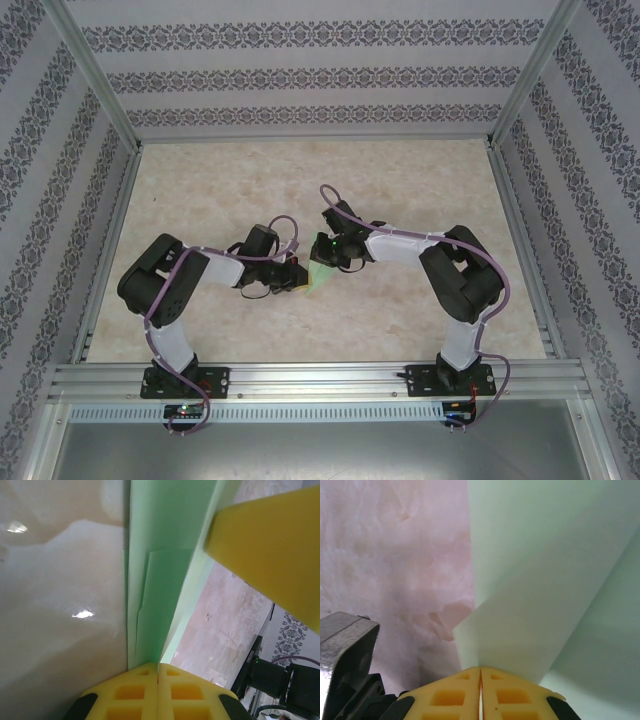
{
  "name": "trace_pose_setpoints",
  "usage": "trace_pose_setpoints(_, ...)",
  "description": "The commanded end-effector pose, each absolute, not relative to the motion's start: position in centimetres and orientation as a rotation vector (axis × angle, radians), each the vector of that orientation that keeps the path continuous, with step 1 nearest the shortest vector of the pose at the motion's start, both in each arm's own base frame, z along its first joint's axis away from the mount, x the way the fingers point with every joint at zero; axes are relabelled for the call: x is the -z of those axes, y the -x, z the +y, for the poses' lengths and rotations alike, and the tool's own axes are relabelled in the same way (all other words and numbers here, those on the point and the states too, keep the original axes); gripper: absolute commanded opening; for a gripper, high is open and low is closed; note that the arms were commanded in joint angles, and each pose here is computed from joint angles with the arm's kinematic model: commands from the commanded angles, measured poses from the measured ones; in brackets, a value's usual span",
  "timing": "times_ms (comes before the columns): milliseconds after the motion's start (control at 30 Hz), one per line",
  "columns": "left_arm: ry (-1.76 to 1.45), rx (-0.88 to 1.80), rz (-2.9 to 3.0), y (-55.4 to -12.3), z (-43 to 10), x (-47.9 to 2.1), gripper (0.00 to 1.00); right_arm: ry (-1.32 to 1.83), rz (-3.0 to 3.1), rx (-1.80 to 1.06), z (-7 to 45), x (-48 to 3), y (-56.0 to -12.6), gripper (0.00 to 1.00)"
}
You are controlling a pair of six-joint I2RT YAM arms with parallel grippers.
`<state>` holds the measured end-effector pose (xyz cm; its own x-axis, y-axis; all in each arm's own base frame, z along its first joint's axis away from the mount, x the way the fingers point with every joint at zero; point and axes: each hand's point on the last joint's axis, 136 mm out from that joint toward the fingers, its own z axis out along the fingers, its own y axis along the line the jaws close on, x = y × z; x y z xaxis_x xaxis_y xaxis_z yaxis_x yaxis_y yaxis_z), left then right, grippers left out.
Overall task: Fold a paper plane with a square sheet of paper (pick it up from the middle)
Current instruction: Fourth fold the wing at the center of the table.
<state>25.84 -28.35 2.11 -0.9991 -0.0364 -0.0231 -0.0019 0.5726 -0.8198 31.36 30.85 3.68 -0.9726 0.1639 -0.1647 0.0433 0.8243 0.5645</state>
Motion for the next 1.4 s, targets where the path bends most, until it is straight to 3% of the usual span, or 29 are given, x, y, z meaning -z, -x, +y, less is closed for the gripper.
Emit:
trace_pose_setpoints(0,0.025,1.435,2.776,-26.0,-28.1,-1.7,0.00,-0.148,2.789,-0.886,31.4,-4.3,-31.9,0.09)
trace_pose_setpoints(367,0.069,1.442,2.765,-26.0,-27.8,-1.5,0.00,-0.156,2.811,-0.886,31.3,-2.5,-32.1,0.08)
trace_pose_setpoints(700,0.121,1.442,2.726,-26.1,-27.2,-1.8,0.00,-0.156,2.711,-0.871,29.3,-6.8,-33.0,0.11)
trace_pose_setpoints(1367,0.135,1.460,2.757,-26.0,-27.2,-1.4,0.00,-0.108,2.814,-0.886,31.8,-3.6,-32.1,0.10)
